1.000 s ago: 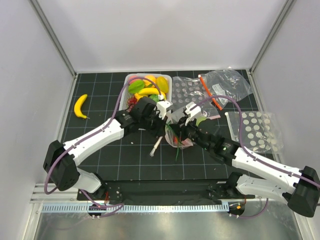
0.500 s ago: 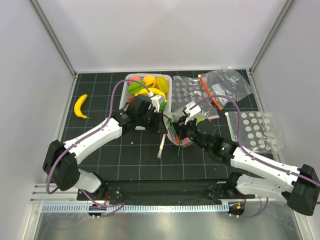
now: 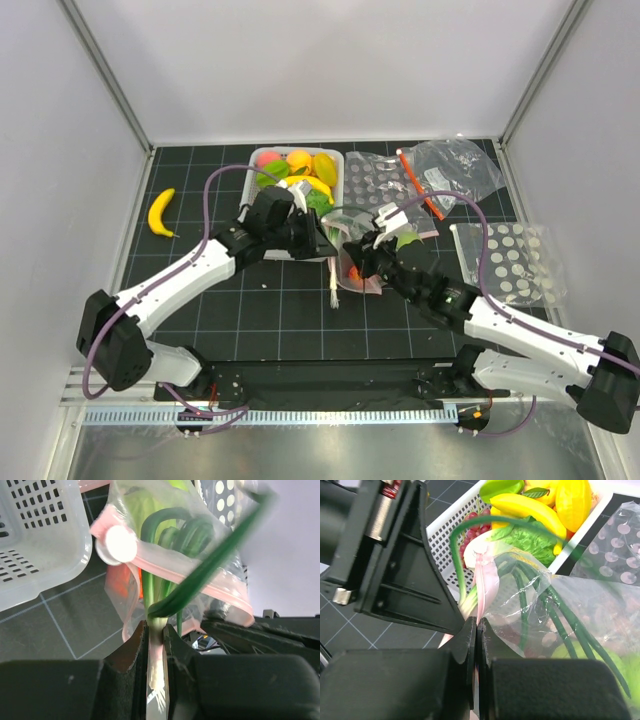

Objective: Place the food in the zip-top bag and seal the zipper
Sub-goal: Place the fake vegetable in the zipper food storage bag.

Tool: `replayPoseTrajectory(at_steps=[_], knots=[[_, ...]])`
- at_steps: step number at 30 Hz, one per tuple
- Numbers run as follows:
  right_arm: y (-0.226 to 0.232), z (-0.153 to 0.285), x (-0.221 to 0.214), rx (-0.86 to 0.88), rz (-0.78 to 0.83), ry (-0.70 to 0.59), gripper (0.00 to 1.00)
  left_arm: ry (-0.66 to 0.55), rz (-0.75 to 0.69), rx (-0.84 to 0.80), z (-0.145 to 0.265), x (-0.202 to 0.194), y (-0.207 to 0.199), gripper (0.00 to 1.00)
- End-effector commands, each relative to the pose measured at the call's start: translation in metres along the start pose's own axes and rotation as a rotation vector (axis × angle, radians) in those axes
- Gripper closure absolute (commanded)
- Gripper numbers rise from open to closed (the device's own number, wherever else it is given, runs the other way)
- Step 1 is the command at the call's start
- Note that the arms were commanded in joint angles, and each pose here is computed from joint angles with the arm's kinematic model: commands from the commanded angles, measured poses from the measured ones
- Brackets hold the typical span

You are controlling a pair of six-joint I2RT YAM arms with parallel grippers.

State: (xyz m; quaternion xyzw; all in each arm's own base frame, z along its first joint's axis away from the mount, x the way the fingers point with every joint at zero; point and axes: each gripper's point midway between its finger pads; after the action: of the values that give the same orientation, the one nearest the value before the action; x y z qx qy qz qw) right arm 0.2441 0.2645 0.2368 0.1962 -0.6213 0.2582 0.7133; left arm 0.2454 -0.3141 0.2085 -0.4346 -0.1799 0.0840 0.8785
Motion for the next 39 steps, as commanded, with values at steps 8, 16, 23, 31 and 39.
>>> replayPoseTrajectory(at_steps=[8, 16, 23, 31, 39], knots=[[0.018, 0.003, 0.025, 0.068, -0.058, -0.112, 0.99, -0.124, 0.111, -0.094, -0.026, 0.029, -0.012, 1.0], [0.018, 0.015, 0.039, 0.083, -0.129, -0.167, 0.99, -0.356, 0.042, 0.004, -0.028, 0.063, 0.009, 1.0], [0.006, 0.017, 0.046, 0.007, -0.276, -0.197, 0.99, -0.46, -0.089, 0.024, -0.041, 0.047, -0.008, 1.0], [-0.041, 0.032, 0.043, -0.245, -0.388, -0.246, 0.99, -0.431, -0.267, -0.062, -0.045, 0.014, -0.05, 0.91], [-0.091, 0.062, 0.036, -0.487, -0.462, -0.309, 0.99, -0.387, -0.436, 0.07, -0.077, -0.016, -0.049, 0.8]])
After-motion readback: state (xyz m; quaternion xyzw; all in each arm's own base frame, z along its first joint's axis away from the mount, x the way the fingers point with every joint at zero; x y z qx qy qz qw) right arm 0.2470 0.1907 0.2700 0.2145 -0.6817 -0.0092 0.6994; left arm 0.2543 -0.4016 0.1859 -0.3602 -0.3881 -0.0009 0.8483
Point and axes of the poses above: each gripper's point midway between its finger pads, its own z axis back along the fingers, its own y axis along the line the jaws close on, x = y × z, and after that the axes turned 14 degrees about z, right-handed
